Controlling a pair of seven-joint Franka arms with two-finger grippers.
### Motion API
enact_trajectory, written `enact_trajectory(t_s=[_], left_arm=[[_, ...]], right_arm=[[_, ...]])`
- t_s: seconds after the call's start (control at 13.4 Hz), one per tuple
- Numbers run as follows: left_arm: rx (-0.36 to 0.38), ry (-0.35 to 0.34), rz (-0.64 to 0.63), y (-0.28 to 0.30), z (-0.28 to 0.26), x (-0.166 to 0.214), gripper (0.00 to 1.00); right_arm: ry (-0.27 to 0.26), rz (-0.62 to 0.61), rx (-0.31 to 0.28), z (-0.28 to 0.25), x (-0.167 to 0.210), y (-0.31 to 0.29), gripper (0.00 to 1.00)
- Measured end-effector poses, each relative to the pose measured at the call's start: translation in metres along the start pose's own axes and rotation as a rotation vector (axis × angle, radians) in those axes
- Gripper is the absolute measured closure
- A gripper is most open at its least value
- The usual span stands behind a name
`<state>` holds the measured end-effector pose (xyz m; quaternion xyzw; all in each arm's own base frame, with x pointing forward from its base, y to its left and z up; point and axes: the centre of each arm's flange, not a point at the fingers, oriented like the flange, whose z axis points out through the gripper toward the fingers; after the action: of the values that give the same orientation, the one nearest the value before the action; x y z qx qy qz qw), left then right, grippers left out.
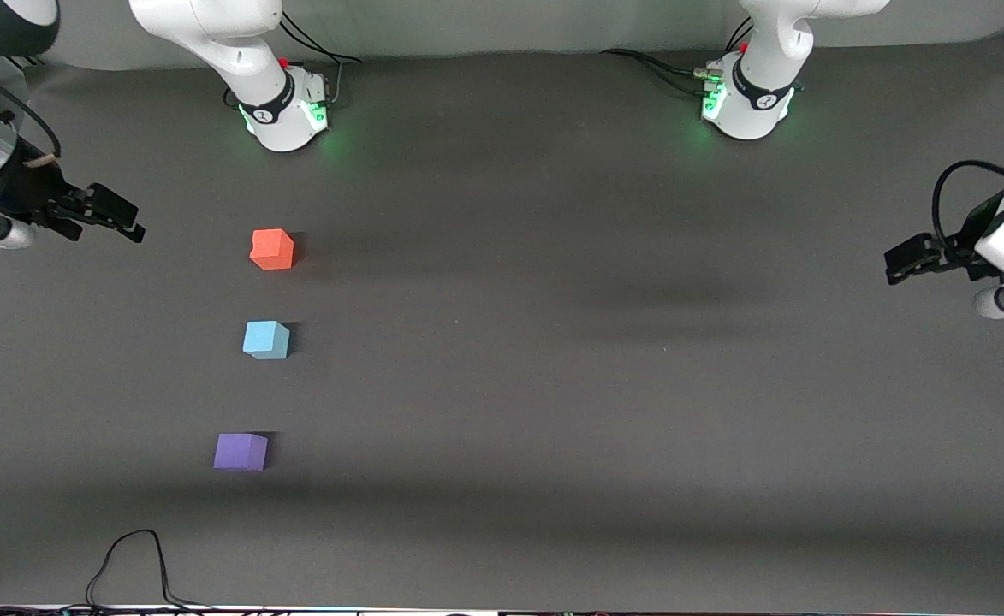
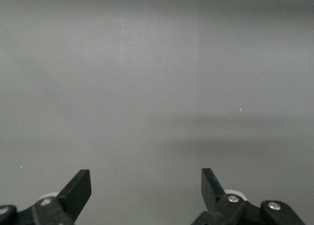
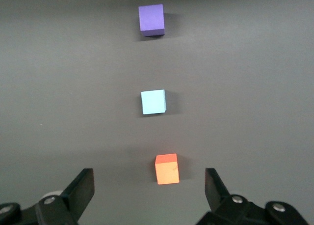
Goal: Place blue block between orange and purple blocks
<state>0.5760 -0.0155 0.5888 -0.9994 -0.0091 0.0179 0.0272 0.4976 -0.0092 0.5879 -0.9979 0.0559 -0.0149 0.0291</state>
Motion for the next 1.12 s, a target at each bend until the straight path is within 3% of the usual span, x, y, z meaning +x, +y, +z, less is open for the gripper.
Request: enact_trajectory(t_s=[0.6,1.12], left_arm=[[-0.001,-0.008,0.0,-0.001,0.001,-0.005,0.0],[-0.001,-0.007,0.0,-0.001,0.001,-0.005,0.0]], right_arm=[[0.027,-0.006,0.009,-0.014,0.031,-0.001,0.0],[-0.074,-0.032,-0.002,-0.022,0.036,-0.015,0.0]])
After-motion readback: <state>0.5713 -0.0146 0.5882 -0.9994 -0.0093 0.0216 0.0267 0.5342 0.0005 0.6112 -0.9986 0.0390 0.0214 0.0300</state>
